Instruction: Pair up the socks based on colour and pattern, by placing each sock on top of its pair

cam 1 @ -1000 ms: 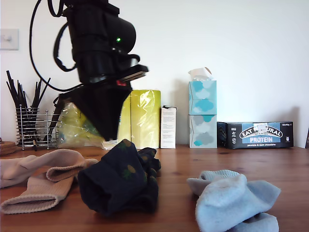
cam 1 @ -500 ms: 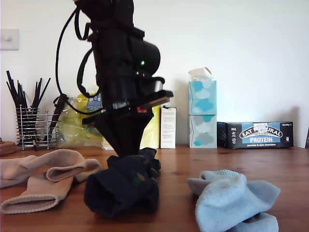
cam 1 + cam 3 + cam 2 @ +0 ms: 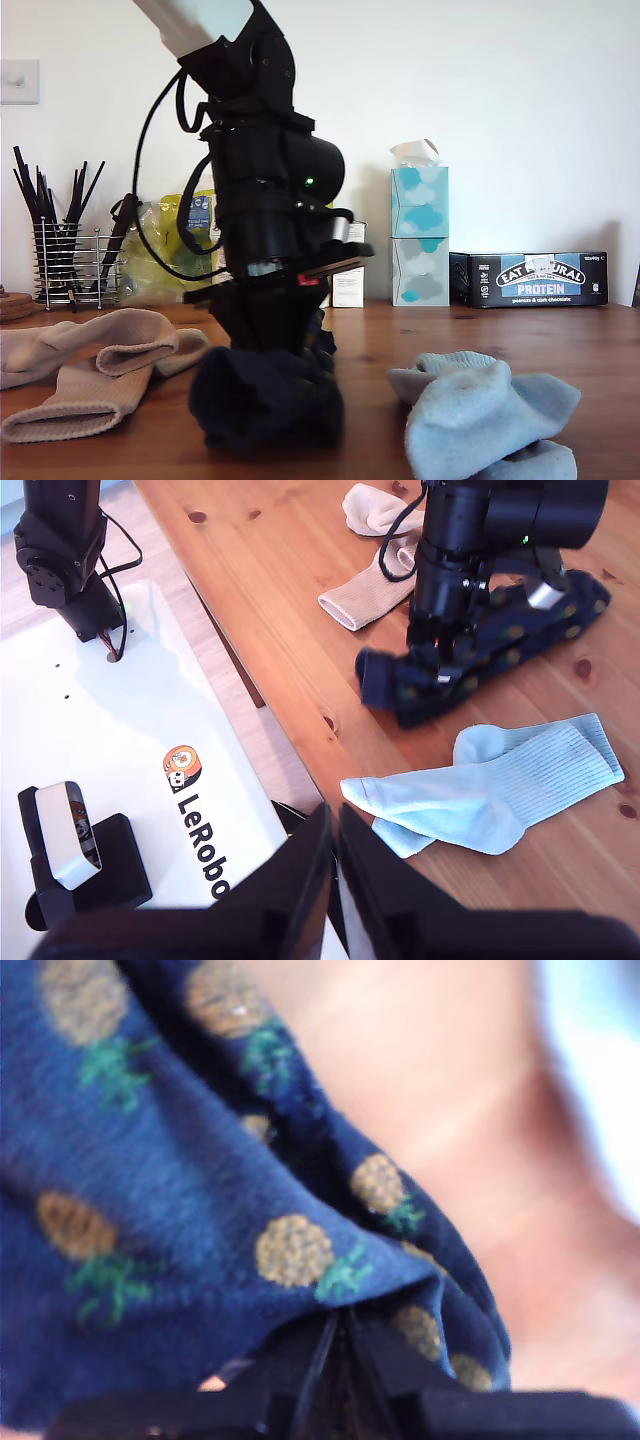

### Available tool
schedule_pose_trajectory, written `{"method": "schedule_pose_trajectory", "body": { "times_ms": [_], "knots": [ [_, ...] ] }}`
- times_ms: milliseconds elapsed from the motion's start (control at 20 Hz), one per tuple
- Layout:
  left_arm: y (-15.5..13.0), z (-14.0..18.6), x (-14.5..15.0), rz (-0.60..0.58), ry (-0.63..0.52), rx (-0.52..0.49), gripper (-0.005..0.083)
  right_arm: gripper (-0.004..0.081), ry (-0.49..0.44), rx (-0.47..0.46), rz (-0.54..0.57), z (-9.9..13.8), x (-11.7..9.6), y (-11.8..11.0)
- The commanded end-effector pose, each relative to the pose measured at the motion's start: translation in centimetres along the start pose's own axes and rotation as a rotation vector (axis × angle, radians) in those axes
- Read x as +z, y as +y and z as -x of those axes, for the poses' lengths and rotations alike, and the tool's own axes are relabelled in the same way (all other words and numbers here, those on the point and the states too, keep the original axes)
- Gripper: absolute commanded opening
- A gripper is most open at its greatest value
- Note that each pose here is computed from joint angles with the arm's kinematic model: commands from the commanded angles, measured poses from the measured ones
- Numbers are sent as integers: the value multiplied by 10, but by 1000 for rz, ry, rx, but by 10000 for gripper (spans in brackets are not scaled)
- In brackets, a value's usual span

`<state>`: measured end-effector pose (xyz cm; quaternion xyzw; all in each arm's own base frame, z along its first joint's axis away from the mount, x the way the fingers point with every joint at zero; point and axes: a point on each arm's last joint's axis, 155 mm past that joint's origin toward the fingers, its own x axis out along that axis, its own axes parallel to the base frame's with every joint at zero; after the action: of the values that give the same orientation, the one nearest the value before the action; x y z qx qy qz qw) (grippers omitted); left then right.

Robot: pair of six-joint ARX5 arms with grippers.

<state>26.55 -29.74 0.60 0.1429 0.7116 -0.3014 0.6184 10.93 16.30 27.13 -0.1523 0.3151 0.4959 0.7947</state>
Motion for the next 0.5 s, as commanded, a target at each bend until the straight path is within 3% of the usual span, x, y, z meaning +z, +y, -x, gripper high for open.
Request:
{"method": "schedule_pose_trajectory", "body": {
  "times_ms": [0,300,450],
  "knots": [
    [-17,-22,-20,-25,97,-22,-24,-12,-10,1,11,2,1,2],
    [-46,-24,-53,-63,217,-39,-24,-12,-11,3,11,2,1,2],
    [-43,-22,-51,-92,205,-31,-24,-12,-12,3,12,2,1,2]
  ]
}}
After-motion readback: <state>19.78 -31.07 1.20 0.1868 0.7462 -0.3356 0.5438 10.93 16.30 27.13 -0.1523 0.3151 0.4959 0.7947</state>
